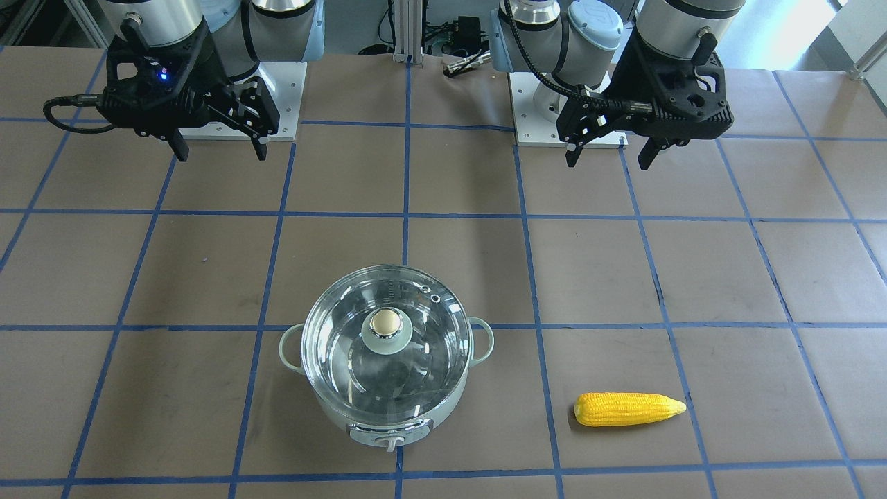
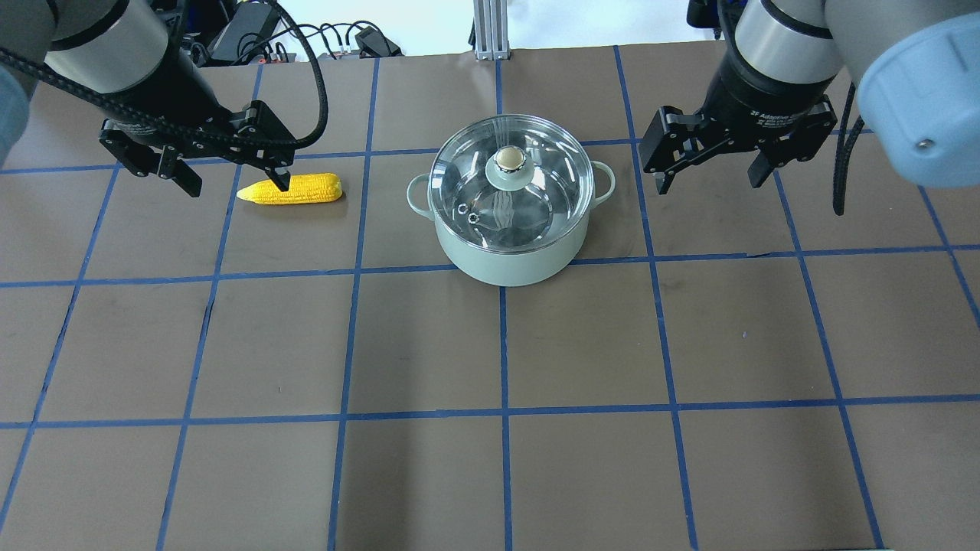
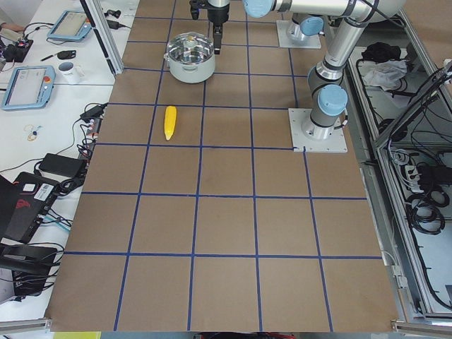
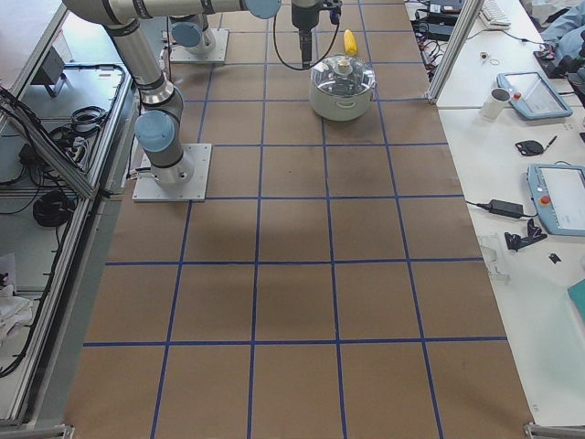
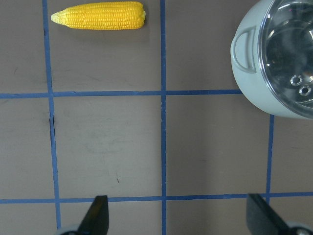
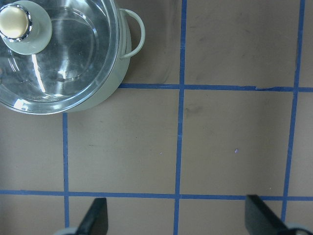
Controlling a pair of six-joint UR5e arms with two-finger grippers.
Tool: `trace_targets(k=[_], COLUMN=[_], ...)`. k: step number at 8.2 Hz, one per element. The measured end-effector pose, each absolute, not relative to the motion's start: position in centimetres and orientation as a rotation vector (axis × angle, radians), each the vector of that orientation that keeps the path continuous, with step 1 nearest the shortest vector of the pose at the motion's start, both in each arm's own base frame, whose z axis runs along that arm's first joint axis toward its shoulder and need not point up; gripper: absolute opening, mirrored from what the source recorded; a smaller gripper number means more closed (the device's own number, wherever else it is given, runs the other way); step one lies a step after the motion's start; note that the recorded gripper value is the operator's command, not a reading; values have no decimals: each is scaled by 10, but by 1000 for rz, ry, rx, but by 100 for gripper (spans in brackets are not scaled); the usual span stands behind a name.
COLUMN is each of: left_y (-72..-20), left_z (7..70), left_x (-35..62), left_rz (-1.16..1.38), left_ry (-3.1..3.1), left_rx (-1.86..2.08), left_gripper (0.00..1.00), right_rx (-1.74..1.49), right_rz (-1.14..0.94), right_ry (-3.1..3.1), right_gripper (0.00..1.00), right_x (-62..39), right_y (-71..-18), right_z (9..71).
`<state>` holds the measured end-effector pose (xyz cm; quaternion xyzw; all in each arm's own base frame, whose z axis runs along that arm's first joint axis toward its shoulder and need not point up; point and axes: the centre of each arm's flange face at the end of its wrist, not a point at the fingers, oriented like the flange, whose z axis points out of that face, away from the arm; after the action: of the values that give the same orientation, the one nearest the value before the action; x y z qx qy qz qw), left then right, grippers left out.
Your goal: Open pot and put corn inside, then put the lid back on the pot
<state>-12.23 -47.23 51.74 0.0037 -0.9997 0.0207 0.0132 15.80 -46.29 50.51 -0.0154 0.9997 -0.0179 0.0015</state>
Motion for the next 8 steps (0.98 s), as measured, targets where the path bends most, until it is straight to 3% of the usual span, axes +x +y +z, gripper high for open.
trace_targets(k=[4, 8], left_y=[-468, -499], left_z=[520, 504], left_x=[-126, -83], left_rz=[66, 96], left_ry=[-3080, -3060], left_rx=[-80, -717], left_gripper=[100, 100], right_rx=[-50, -46], right_rz=[-56, -68], right_ry=[3138, 3137], right_gripper=[100, 100], right_x=[158, 158], right_y=[-463, -464], right_z=[505, 506])
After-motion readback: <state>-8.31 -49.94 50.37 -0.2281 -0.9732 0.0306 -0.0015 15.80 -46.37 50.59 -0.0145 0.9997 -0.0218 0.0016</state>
